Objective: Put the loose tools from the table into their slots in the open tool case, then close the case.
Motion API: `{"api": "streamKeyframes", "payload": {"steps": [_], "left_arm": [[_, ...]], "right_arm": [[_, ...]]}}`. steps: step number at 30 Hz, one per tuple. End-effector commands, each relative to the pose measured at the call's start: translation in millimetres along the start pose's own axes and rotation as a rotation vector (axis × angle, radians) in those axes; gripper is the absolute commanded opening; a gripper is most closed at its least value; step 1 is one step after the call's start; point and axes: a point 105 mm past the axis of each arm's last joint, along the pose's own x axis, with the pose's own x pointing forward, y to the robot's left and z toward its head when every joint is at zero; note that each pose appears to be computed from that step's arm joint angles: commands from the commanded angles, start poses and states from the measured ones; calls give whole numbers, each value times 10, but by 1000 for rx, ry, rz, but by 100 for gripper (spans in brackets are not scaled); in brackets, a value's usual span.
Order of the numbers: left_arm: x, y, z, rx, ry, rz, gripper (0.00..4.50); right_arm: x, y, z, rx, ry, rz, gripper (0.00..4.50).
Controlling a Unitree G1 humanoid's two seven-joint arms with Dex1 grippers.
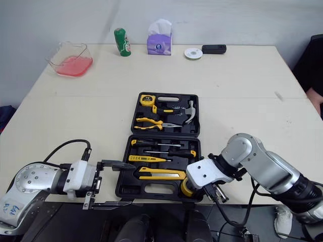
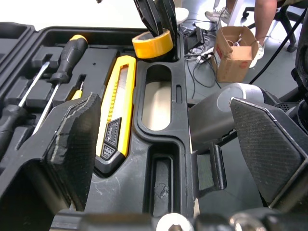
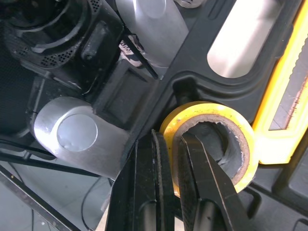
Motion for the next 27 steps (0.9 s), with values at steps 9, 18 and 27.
{"api": "streamKeyframes", "payload": {"steps": [9,18,27], "left_arm": [[-10,-16,91,35,3,-9,450],[-51,-13,64,20,9,12,450],[-72,-4,6,16,17,32,450]], "right_arm": [[19,41,-38,37,36,36,96],[-186,23,151,42,-62,55,288],[-373,79,222,90,-128,79,288]]}}
